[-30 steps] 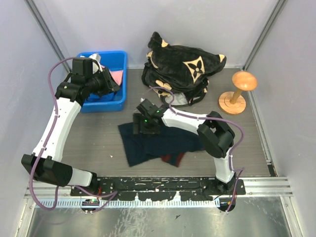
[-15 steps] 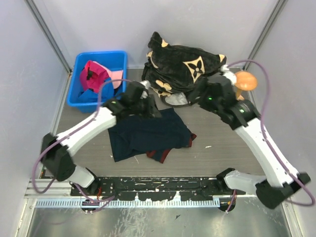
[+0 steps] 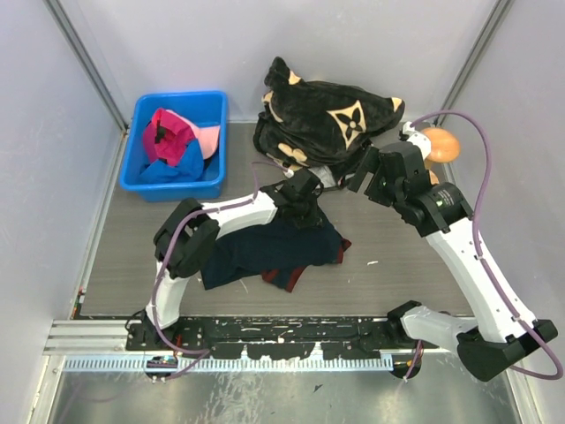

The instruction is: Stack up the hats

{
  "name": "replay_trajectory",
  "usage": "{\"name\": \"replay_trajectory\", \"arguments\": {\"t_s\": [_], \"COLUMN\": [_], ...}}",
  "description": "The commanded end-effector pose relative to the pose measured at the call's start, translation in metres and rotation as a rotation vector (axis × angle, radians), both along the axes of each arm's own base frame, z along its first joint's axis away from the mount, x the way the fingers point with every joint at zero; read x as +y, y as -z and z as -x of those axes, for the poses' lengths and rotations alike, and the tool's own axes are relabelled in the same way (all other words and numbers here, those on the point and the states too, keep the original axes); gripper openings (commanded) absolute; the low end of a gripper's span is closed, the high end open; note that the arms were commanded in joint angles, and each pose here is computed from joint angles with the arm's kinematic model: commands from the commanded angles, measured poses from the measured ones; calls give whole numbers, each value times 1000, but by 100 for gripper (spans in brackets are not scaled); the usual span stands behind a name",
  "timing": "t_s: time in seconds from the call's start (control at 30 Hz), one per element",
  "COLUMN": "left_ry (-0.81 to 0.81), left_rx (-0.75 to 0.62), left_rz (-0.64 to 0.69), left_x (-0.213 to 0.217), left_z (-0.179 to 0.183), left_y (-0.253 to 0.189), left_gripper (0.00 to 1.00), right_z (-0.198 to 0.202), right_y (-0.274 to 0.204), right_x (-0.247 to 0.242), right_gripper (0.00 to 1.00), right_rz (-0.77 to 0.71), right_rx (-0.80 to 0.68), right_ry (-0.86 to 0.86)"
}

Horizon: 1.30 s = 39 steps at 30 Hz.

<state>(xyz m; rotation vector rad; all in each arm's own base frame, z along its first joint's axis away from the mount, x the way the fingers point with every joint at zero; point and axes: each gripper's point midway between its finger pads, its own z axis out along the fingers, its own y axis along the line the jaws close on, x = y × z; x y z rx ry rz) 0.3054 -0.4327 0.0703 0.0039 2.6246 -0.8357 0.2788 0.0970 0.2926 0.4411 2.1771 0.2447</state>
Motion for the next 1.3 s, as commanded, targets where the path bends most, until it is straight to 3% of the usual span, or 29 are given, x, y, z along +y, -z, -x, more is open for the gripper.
{"name": "replay_trajectory", "arguments": {"t_s": [0.0,0.2,0.47,0.7,0.83,0.97,1.1,1.17,1.27], "left_ry": [-136,-309,-496,-717,-669,-575,-508,-521,-536], "left_rx": [92,208,297,344,286,106,-113,-229,-251], "left_rz": [-89,-216,-479,-453,-368,-339,-320,-302,-257], "left_x": [38,148,286,393,379,327,280,267,247], "left_z": [5,28,42,56,50,40,47,37,21], "left_y": [40,61,33,16,-16,-73,-100,-97,-64], "left_gripper": [19,21,21,21,16,7,0,0,0], "right_z": [2,-6,-24,-31,-30,-29,-27,-25,-23], "right_y": [-21,-21,-7,-3,1,9,15,17,16], "right_x": [-6,0,22,38,43,45,46,47,49], "right_gripper": [90,91,91,92,91,92,92,92,92], "right_rz": [6,5,-42,-81,-97,-104,-103,-107,-119], "right_rx": [-74,-103,-90,-88,-83,-68,-55,-53,-55], "right_ry": [-12,-46,-116,-177,-195,-205,-217,-225,-237]}}
